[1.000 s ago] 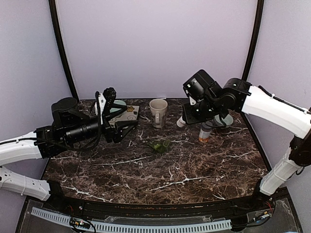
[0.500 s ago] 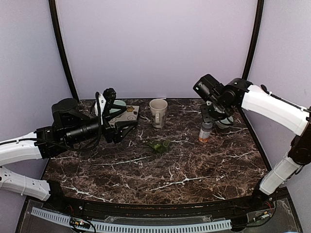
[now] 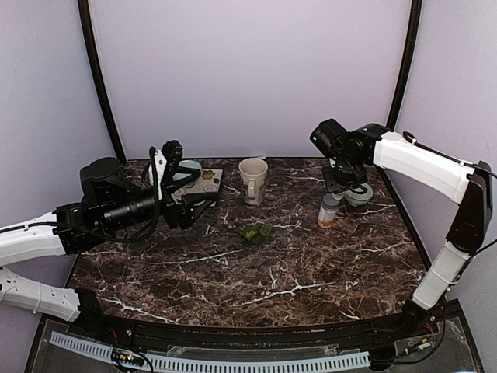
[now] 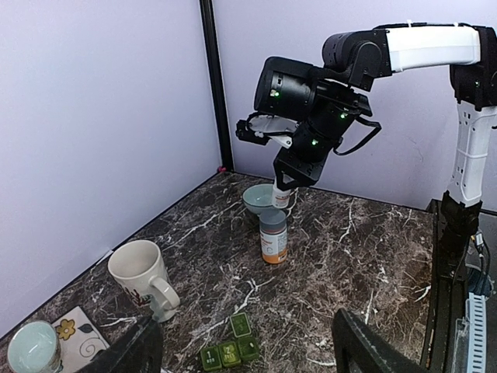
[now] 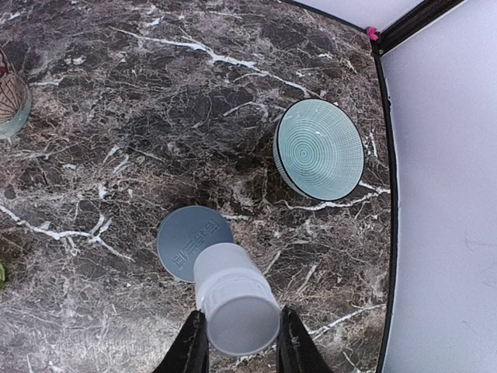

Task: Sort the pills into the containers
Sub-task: Pass from the left arm to the right, then place the pill bottle at the corner of the board.

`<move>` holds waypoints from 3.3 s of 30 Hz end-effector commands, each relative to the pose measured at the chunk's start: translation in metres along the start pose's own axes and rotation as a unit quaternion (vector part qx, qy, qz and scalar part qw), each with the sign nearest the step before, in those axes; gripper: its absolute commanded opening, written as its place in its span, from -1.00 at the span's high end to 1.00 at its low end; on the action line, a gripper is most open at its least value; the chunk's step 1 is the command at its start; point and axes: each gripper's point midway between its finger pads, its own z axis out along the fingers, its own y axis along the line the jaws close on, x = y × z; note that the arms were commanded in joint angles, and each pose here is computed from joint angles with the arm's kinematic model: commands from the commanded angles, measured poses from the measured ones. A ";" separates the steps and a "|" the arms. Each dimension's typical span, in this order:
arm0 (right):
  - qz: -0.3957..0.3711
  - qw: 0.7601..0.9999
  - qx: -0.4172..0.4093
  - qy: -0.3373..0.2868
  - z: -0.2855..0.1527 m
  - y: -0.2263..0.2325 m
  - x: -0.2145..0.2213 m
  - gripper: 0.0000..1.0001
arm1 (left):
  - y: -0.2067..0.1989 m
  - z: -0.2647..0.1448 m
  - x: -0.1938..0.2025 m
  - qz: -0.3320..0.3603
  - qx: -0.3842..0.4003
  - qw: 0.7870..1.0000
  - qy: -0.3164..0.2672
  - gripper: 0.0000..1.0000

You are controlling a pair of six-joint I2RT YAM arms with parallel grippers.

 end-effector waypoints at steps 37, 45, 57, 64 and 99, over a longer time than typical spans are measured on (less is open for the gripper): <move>-0.014 0.997 -0.055 0.045 0.031 0.017 -0.002 1.00 | 0.001 -0.002 0.001 -0.001 -0.005 1.000 -0.002 -0.55; -0.015 0.997 -0.056 0.052 0.033 0.017 0.003 1.00 | 0.001 -0.002 0.001 -0.001 -0.005 1.000 -0.002 -0.55; 0.002 0.999 -0.043 0.026 0.019 0.004 -0.009 1.00 | 0.001 -0.002 0.000 0.000 -0.006 1.000 -0.002 -0.55; 0.021 0.999 -0.030 0.023 0.015 -0.013 -0.005 1.00 | 0.000 -0.001 0.001 -0.002 -0.003 1.000 -0.002 -0.55; 0.064 0.993 -0.031 0.099 0.093 -0.029 0.051 1.00 | 0.000 0.001 0.007 -0.001 -0.004 1.000 0.008 -0.55</move>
